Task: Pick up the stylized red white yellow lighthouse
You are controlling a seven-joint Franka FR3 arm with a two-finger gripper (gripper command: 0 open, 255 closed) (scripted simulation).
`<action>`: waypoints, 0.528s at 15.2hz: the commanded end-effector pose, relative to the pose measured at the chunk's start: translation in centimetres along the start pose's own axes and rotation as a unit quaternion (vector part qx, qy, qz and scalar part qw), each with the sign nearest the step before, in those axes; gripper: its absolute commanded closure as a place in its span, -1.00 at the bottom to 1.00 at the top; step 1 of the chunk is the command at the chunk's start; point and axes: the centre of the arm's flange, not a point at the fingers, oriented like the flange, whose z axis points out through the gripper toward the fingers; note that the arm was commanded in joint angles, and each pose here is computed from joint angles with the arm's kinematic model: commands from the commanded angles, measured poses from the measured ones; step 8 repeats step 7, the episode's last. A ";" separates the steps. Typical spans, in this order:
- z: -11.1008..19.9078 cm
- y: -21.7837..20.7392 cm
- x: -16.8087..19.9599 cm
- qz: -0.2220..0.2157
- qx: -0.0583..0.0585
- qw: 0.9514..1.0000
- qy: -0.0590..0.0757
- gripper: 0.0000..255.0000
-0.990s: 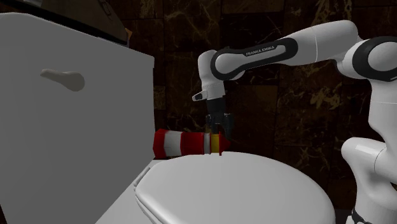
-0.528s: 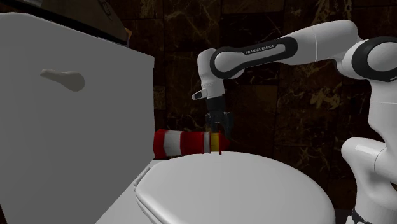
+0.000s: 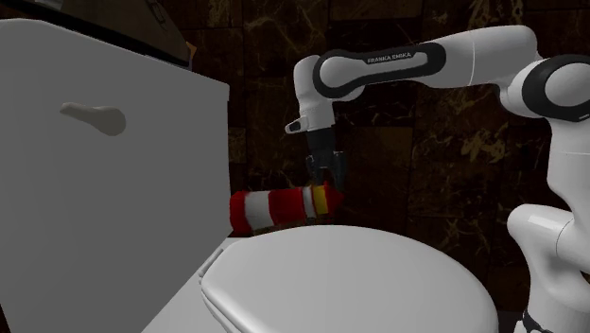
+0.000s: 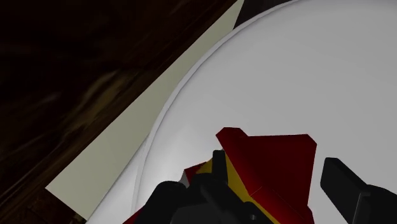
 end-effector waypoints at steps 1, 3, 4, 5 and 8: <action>-1.1 -0.2 -0.2 0.000 0.000 1.000 0.000 1.00; -2.2 -0.4 -0.3 0.000 0.000 1.000 0.000 1.00; -2.7 -0.5 -0.4 0.000 0.000 1.000 0.000 1.00; -3.2 -0.6 -0.4 0.000 0.000 1.000 0.000 1.00; -3.3 -0.6 -0.4 0.000 0.000 1.000 0.000 1.00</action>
